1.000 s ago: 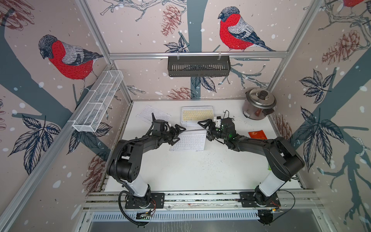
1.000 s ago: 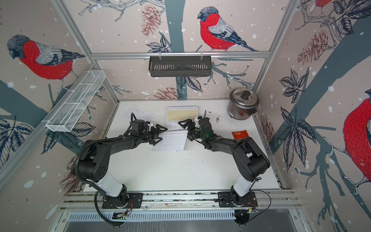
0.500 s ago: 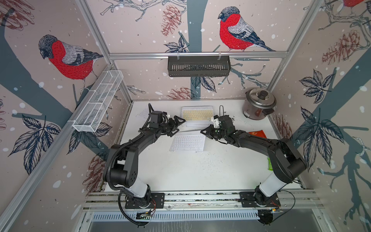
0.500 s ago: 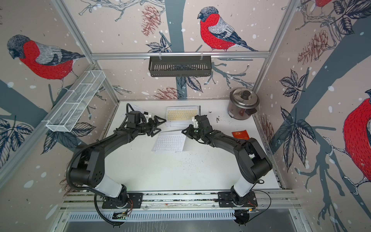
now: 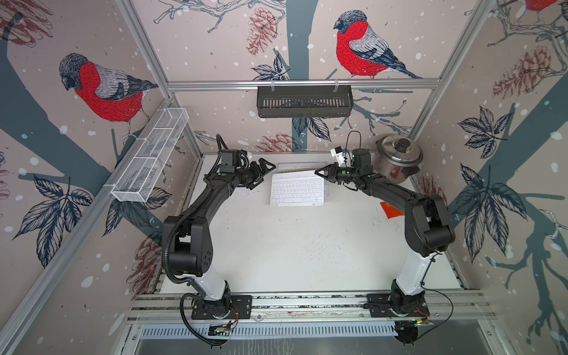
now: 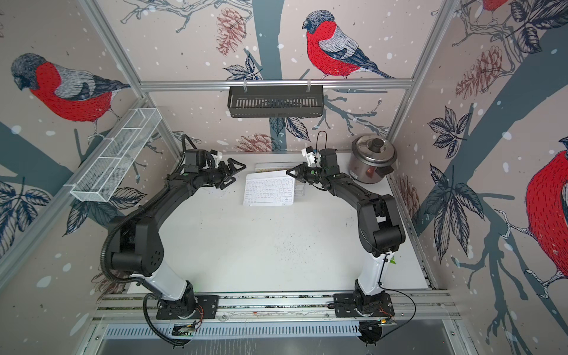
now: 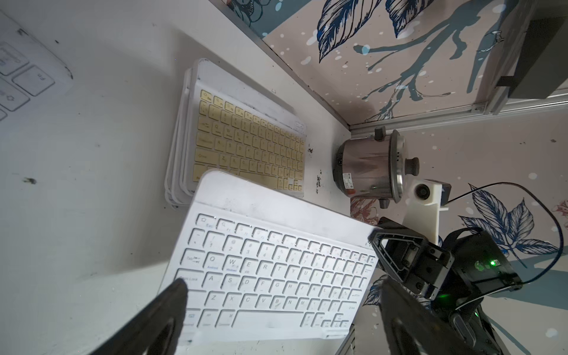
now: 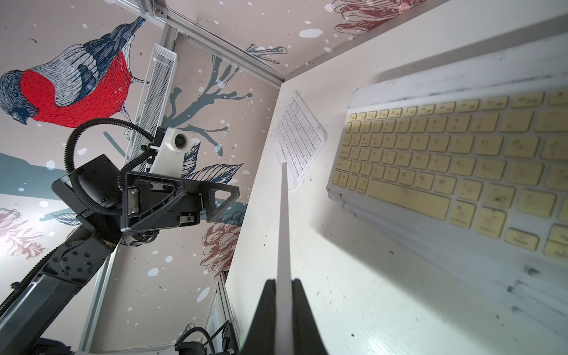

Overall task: Stack the numeric keypads
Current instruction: Place the numeric keypad at the numeric keypad.

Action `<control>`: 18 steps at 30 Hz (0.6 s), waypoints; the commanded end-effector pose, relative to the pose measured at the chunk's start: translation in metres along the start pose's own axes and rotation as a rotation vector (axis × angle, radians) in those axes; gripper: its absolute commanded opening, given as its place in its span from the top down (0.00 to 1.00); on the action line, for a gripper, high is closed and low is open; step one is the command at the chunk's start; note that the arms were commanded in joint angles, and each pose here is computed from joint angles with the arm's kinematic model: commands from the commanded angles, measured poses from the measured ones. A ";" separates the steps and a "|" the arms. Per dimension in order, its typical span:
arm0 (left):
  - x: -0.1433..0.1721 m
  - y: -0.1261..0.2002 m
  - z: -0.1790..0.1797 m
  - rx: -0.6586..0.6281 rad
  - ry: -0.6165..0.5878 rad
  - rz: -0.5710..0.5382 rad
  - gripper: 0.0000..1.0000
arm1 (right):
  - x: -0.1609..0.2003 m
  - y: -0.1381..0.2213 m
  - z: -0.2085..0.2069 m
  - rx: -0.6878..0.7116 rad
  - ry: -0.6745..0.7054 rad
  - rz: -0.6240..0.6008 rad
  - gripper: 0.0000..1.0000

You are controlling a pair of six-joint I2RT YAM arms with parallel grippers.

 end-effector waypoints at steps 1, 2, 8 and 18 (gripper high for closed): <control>-0.008 -0.011 0.008 -0.022 -0.024 0.007 0.03 | -0.018 -0.004 0.001 -0.097 0.058 0.045 0.99; -0.010 -0.017 0.011 -0.025 -0.028 0.010 0.03 | -0.026 -0.006 -0.004 -0.116 0.060 0.044 1.00; -0.024 -0.054 0.026 -0.042 -0.041 0.049 0.03 | -0.058 -0.021 -0.034 -0.179 0.057 0.066 0.99; -0.035 -0.103 0.048 -0.062 -0.028 0.107 0.03 | -0.099 -0.029 -0.081 -0.211 0.015 0.052 0.97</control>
Point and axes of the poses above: each gripper's point midway between its finger pads, its own y axis back along the fingers, its own z axis along the line the jaws close on, x = y × z, the point moved 5 cm from there along y, back along the fingers, and after that the axes turned 9 degrees about -y, right-handed, at the moved point
